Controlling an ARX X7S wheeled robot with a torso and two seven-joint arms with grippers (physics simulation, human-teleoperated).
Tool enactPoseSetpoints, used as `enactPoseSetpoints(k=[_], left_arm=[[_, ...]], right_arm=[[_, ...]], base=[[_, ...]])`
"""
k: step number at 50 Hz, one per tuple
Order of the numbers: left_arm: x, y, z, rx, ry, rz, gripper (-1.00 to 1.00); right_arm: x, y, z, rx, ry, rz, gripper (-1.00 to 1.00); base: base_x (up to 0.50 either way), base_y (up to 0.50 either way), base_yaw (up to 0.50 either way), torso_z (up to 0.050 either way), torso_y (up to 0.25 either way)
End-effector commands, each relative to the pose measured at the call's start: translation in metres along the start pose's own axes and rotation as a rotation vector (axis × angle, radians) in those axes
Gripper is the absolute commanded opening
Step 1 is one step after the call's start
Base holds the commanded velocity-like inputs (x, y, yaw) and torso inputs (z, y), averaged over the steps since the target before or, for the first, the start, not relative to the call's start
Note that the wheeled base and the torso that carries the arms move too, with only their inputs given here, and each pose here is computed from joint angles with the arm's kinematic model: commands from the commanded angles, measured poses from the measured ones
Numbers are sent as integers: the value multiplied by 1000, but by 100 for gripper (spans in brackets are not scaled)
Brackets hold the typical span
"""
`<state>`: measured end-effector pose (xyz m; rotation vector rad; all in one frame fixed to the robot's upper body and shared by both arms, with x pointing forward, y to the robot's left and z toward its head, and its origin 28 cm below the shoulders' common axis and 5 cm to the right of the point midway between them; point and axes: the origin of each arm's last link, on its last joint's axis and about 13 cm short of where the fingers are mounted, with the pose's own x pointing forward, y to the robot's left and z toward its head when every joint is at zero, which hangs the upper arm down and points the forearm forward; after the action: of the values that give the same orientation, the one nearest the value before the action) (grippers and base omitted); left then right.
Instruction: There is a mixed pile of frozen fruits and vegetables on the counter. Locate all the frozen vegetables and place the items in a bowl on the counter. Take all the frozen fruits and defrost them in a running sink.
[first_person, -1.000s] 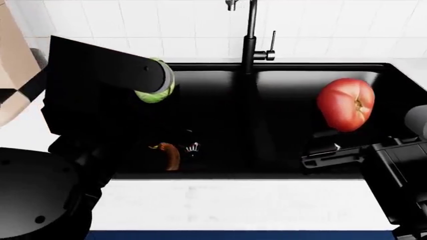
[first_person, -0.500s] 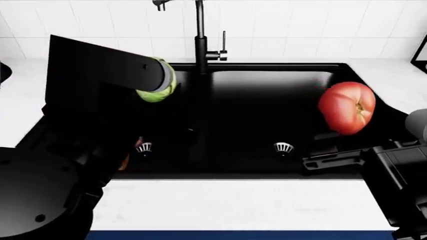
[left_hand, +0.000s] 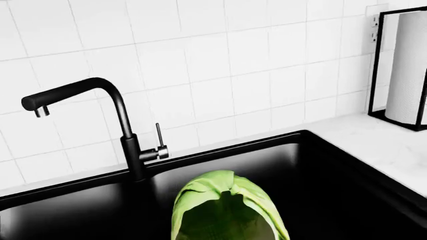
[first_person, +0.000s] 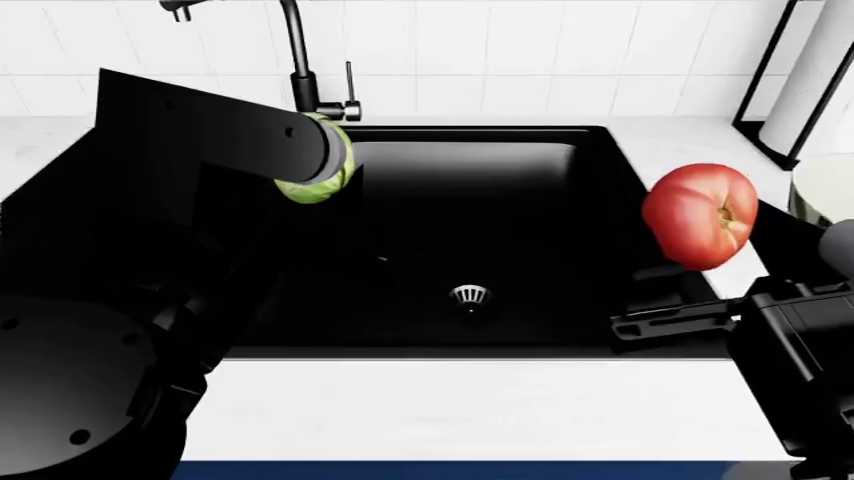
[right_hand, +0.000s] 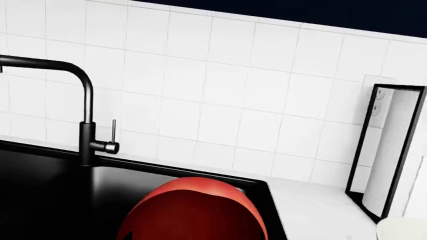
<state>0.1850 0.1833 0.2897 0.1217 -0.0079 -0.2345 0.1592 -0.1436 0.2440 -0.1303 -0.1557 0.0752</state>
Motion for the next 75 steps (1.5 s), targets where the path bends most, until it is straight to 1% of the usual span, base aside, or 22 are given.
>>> enactPoseSetpoints(k=[1,32,46,56,58,61,64,67,75], left_arm=[[1,0,2,-16,-5,4,-100],[0,1,1,-29,-15,3,-100],[3,1,4,-38,-33,5,-100],[3,5,6,-60,-46,17,-100],[3,5,6,-62,-46,18,-100],[3,5,6,-63,-48,21,-100],[2,6,6,-62,-49,25,-100],[2,5,6,-60,-49,25,-100],[2,5,6,-49,-53,27,-100]], right_arm=[[0,-2,2,-16,-19,-6,-100],[-3,-3,6,-9,-35,-28,-100],[1,-6,7,-3,-33,-40,-100],[9,-6,8,9,-32,-41,-100],[10,-5,9,16,-37,-44,-100],[10,-5,12,53,-68,-50,-100],[9,-4,14,70,-81,-26,-100],[8,-3,12,45,-70,-3,-100],[11,-2,11,32,-55,5,-100]], base=[[0,-500,0,0,0],[0,-500,0,0,0],[0,-500,0,0,0],[0,-491,0,0,1],[0,-176,0,0,0],[0,0,0,0,0],[0,0,0,0,0],[163,0,0,0,0],[500,-26,0,0,0]])
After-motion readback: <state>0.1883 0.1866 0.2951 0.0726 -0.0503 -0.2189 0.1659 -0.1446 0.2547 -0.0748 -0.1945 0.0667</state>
